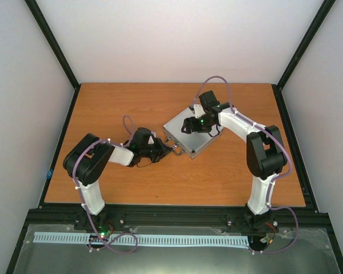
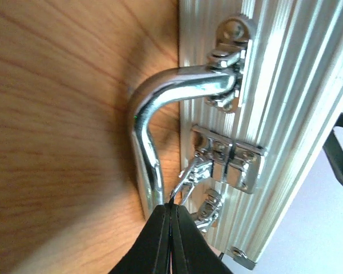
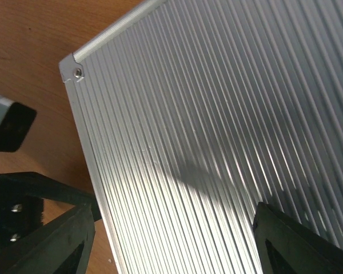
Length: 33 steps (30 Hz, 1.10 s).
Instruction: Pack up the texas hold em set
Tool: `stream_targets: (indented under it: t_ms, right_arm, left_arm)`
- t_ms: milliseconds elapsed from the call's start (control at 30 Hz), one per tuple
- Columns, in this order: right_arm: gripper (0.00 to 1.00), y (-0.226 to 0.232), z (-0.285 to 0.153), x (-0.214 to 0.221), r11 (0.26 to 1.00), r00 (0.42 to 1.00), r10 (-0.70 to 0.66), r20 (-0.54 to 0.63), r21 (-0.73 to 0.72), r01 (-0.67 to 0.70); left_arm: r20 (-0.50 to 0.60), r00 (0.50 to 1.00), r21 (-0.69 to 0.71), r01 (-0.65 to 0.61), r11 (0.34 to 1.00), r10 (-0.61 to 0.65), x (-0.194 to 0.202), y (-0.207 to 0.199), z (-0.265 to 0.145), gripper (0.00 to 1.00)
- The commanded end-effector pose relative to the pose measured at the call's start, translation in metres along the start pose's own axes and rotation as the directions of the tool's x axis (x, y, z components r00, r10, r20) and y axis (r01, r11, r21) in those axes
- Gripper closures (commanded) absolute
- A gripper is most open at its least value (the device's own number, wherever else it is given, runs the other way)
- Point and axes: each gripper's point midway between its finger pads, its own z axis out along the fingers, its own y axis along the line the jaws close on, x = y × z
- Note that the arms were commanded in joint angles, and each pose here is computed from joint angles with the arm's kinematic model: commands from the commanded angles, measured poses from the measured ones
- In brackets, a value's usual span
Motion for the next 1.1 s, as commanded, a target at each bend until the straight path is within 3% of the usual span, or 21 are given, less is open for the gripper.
stream_targets:
  t_ms: [0,300,633,1067]
  right_arm:
    - [0.23,-0.010,0.008,0.009,0.999,1.000,0.028,-0.014,0.019,-0.028]
    - [0.33,-0.019,0.015,0.024,0.996,0.996,0.079,-0.039,0.047,-0.077]
    - [0.34,-0.022,0.018,0.031,0.994,0.994,0.099,-0.052,0.051,-0.096]
    - [0.34,-0.021,0.019,0.033,0.994,0.993,0.105,-0.058,0.042,-0.102]
  left_arm:
    - [0.021,0.998,0.051,-0.056,0.997,0.055,-0.001,-0.032,-0.006,0.99]
    - [0.030,0.998,0.066,-0.059,0.996,0.058,-0.003,-0.042,-0.007,0.99]
    - [0.042,0.997,0.118,-0.077,0.990,0.072,-0.013,-0.073,0.000,0.99]
    - [0.010,0.996,0.126,-0.087,0.988,0.087,-0.012,-0.075,0.008,0.99]
